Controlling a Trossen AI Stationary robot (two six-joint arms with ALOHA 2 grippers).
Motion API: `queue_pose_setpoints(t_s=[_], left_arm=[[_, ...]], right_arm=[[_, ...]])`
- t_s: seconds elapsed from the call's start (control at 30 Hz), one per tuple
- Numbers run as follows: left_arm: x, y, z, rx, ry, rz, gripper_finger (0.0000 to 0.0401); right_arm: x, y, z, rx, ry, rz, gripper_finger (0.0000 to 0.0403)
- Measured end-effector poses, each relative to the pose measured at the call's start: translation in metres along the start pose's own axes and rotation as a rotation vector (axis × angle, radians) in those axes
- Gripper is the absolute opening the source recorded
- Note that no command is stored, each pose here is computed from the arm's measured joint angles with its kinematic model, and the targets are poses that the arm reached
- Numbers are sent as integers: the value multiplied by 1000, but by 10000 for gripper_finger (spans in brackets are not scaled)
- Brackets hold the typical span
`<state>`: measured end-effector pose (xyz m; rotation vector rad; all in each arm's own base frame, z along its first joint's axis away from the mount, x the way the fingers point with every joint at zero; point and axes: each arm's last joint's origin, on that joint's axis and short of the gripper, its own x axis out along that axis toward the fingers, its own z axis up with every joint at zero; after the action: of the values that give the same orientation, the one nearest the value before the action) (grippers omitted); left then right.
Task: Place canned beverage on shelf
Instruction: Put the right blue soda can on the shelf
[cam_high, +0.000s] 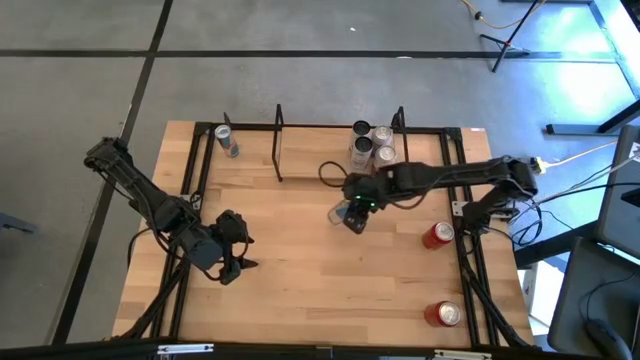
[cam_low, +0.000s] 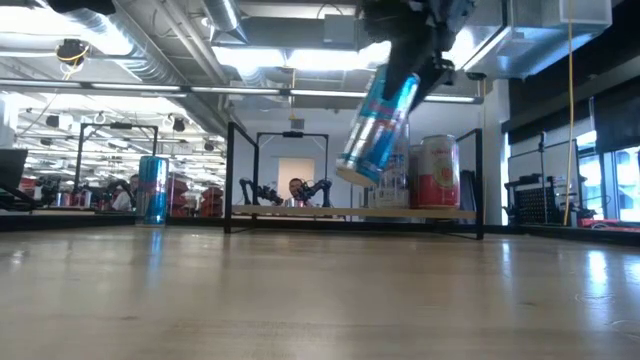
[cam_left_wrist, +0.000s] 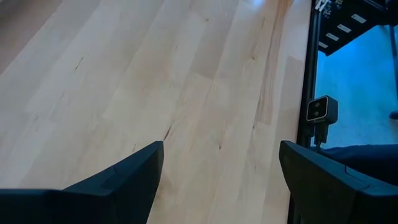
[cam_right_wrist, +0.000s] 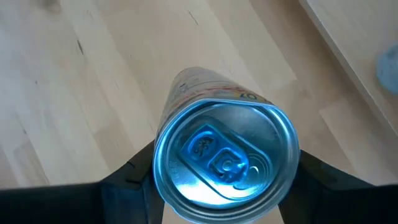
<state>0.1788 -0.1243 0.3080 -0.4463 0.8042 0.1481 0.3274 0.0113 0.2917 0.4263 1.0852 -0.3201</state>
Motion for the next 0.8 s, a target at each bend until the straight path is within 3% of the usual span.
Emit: queue_pose_setpoints(t_s=[0.23, 0.5, 0.8], left_arm=[[0, 0, 0, -2, -2, -3, 306], [0, 0, 1, -3, -26, 10, 306], [0, 0, 2, -7, -54, 18, 306]], right_arm=[[18, 9, 13, -16, 34, -21, 208], [46, 6, 7, -9, 163, -99, 208], [55, 8, 6, -7, 197, -97, 217]])
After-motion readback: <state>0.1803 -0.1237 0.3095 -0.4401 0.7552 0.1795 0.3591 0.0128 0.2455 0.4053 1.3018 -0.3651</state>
